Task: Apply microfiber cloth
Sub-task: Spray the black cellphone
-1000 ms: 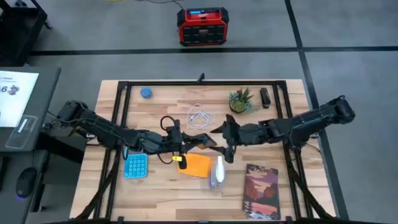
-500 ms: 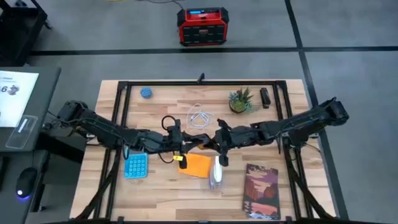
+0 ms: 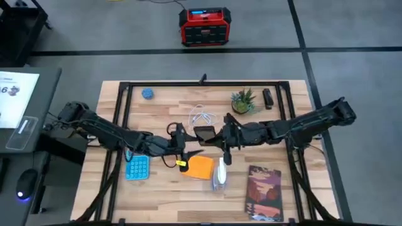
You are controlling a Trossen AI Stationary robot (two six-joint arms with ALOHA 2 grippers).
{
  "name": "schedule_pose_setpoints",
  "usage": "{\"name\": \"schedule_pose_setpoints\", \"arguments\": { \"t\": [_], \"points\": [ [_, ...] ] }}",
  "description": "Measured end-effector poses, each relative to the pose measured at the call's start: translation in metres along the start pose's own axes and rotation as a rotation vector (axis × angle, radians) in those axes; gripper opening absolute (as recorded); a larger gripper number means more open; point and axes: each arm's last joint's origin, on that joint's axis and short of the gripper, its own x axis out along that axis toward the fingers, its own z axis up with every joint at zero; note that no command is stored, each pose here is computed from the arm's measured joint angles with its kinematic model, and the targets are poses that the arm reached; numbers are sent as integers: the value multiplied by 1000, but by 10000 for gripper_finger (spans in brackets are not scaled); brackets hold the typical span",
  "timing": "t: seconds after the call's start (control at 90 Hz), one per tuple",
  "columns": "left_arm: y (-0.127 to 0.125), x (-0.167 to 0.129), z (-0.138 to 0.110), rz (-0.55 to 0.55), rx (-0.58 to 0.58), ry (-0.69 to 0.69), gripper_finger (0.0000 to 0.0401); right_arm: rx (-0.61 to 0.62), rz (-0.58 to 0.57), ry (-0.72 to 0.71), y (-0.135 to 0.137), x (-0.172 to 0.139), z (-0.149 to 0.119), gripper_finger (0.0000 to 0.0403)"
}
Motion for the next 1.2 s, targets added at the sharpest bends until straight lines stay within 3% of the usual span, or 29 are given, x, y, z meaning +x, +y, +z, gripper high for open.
{"name": "schedule_pose_setpoints", "arguments": {
  "t": [0.322,0.678,0.956,1.2],
  "points": [
    [-7,0,6,-18,17,-85,149,-16,34,21,9,-2,-3,13],
    [-6,1,5,-21,10,-77,14,-17,40,30,10,5,-9,24],
    [-4,1,1,34,-2,-41,12,-58,23,48,9,0,-7,77],
    [-3,1,-5,76,-22,2,11,-72,-23,119,3,-32,2,132]
  ]
}}
